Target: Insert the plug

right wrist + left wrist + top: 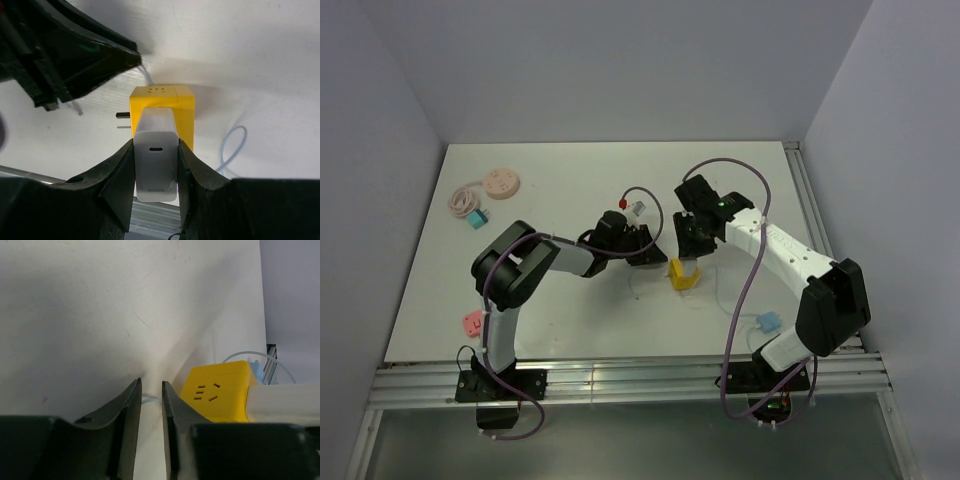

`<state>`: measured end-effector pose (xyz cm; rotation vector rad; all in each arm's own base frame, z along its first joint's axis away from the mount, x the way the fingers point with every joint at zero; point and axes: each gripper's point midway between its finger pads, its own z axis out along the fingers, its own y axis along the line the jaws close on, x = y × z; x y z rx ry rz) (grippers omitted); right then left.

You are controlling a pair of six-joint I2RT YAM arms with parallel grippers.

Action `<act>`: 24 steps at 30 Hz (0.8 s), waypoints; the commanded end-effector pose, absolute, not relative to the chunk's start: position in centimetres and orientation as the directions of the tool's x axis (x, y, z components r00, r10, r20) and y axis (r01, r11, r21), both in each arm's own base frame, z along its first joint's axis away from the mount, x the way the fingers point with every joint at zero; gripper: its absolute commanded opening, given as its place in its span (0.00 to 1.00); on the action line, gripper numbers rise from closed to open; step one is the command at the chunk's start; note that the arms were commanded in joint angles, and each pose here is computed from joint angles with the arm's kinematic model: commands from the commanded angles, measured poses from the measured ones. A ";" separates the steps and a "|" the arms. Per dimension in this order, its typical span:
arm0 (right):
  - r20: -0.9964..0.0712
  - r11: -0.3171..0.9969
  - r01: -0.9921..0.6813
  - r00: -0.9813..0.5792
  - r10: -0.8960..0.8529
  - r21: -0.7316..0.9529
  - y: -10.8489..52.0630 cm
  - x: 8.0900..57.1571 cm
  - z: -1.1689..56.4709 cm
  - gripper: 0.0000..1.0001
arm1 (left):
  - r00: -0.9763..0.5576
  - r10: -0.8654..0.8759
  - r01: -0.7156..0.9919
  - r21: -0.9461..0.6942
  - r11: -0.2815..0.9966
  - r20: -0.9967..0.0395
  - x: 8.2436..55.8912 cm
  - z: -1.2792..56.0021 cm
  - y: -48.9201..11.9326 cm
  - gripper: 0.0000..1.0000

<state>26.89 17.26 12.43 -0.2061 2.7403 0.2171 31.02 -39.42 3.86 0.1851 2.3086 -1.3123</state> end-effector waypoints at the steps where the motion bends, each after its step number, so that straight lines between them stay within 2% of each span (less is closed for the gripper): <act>1: -0.468 0.984 -0.144 -0.880 -0.078 0.106 16.0 27.6 14.4 0.00 | -0.833 -0.173 0.370 -0.761 0.533 -0.526 32.8 6.9 -39.4 0.29; 8: -0.441 0.988 -0.110 -0.896 -0.052 0.106 14.5 28.4 13.5 0.00 | -0.800 -0.183 0.402 -0.737 0.544 -0.571 33.1 9.0 -38.8 0.35; 13: -0.415 0.996 -0.083 -0.908 -0.062 0.032 13.7 29.6 12.5 0.00 | -0.791 -0.176 0.422 -0.731 0.537 -0.586 32.8 9.6 -38.7 0.39; 18: -0.471 0.999 -0.041 -0.882 -0.029 0.014 13.6 31.7 12.8 0.01 | -0.787 -0.170 0.432 -0.727 0.534 -0.593 32.6 10.0 -38.6 0.40; 24: -0.540 0.998 0.050 -0.839 0.062 0.038 13.9 33.9 13.2 0.07 | -0.777 -0.155 0.446 -0.707 0.549 -0.611 32.4 10.3 -38.1 0.43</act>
